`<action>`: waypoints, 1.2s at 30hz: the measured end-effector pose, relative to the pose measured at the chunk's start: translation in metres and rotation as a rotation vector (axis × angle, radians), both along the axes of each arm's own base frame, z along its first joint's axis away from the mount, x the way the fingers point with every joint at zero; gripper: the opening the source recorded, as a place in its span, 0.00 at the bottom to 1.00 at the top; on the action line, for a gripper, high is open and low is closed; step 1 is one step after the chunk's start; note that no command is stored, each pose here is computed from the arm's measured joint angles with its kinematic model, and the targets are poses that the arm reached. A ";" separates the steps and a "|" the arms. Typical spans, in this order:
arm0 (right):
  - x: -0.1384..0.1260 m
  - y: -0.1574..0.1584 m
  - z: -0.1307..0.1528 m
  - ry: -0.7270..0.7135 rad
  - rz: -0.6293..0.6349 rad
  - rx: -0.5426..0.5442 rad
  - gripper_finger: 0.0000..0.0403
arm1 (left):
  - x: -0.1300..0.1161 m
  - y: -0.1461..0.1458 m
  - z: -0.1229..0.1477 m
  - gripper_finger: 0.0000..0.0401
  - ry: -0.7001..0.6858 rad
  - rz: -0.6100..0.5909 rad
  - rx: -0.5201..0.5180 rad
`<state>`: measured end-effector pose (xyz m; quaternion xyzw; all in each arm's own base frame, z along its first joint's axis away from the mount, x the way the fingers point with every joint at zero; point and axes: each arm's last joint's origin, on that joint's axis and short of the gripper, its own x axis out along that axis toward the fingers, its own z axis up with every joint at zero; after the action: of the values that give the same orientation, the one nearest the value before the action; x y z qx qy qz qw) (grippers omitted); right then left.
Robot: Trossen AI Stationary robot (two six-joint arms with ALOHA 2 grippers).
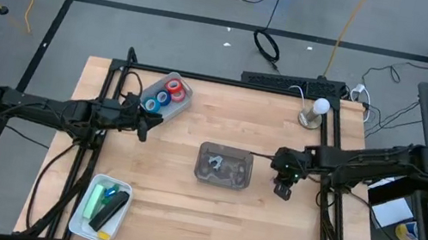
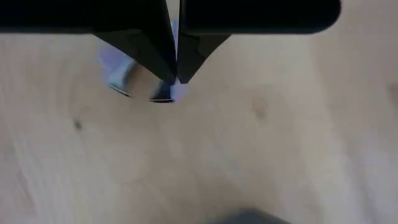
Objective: Pick and place Stapler, Stapler remover, tape
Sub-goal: Put the purple staple remover into the black bin
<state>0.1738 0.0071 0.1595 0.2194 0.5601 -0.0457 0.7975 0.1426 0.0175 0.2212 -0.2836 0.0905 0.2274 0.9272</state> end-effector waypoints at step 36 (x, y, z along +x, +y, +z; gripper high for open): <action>0.117 -0.034 0.052 -0.370 0.206 0.038 0.00 | 0.000 0.000 0.001 0.29 -0.008 -0.001 0.004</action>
<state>0.2910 -0.0272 0.2114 0.1805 0.4243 0.0876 0.8830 0.1428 0.0175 0.2221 -0.2824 0.0865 0.2258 0.9283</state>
